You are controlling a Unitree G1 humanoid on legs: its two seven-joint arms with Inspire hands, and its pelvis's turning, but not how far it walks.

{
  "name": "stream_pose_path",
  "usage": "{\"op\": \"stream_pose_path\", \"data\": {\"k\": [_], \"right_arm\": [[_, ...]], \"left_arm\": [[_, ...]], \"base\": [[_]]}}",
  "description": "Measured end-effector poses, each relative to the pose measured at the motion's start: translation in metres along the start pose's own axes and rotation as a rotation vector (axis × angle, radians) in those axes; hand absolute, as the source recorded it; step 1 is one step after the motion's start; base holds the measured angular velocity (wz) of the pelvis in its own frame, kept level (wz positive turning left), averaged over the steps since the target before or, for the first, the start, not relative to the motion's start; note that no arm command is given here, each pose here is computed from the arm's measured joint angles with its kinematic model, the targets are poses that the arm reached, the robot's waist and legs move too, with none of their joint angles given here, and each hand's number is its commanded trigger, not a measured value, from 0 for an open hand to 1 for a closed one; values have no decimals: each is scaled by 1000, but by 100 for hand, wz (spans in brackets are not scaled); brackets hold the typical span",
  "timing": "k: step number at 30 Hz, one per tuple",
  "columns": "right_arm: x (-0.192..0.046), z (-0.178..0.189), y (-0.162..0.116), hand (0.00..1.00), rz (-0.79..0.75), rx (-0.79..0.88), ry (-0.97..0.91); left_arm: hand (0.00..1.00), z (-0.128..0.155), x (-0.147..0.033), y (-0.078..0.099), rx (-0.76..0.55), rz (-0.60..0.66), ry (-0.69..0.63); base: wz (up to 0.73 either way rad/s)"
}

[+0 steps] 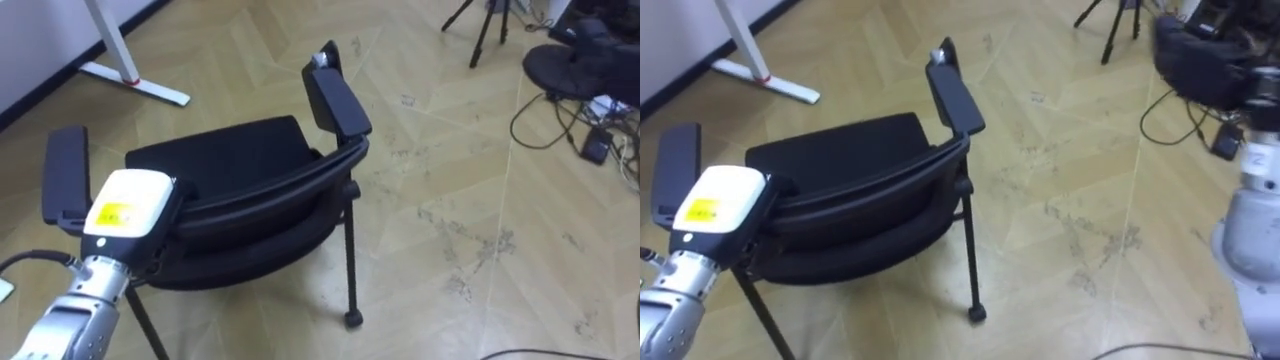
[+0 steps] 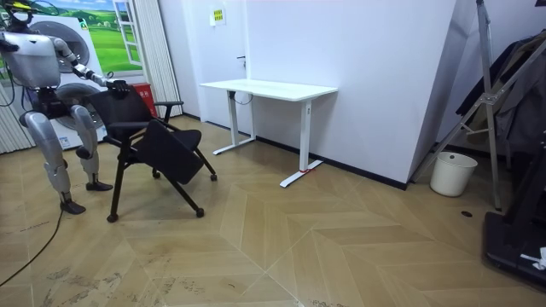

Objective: Push chair

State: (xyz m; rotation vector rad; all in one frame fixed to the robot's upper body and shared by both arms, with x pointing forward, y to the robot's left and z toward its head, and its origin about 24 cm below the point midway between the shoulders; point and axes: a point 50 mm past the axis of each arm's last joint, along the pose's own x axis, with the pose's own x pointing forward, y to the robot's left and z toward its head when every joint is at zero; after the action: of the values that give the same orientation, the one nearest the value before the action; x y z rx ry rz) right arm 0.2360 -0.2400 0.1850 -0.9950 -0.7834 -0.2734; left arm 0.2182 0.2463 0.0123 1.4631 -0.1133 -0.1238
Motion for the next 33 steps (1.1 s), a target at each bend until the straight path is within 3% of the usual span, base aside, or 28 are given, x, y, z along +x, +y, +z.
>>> {"op": "stream_pose_path", "data": {"k": [7,14,33], "right_arm": [[2,12,25,0,287,-8,-83],[4,26,44,0,453,-9,-161],[-21,36,74,0,909,-117,-275]], "left_arm": [[100,0,1,5,28,-28,-42],[100,-2,6,11,58,-28,-73],[100,4,12,16,72,-30,-132]], "base": [[5],[2],[3]]}}
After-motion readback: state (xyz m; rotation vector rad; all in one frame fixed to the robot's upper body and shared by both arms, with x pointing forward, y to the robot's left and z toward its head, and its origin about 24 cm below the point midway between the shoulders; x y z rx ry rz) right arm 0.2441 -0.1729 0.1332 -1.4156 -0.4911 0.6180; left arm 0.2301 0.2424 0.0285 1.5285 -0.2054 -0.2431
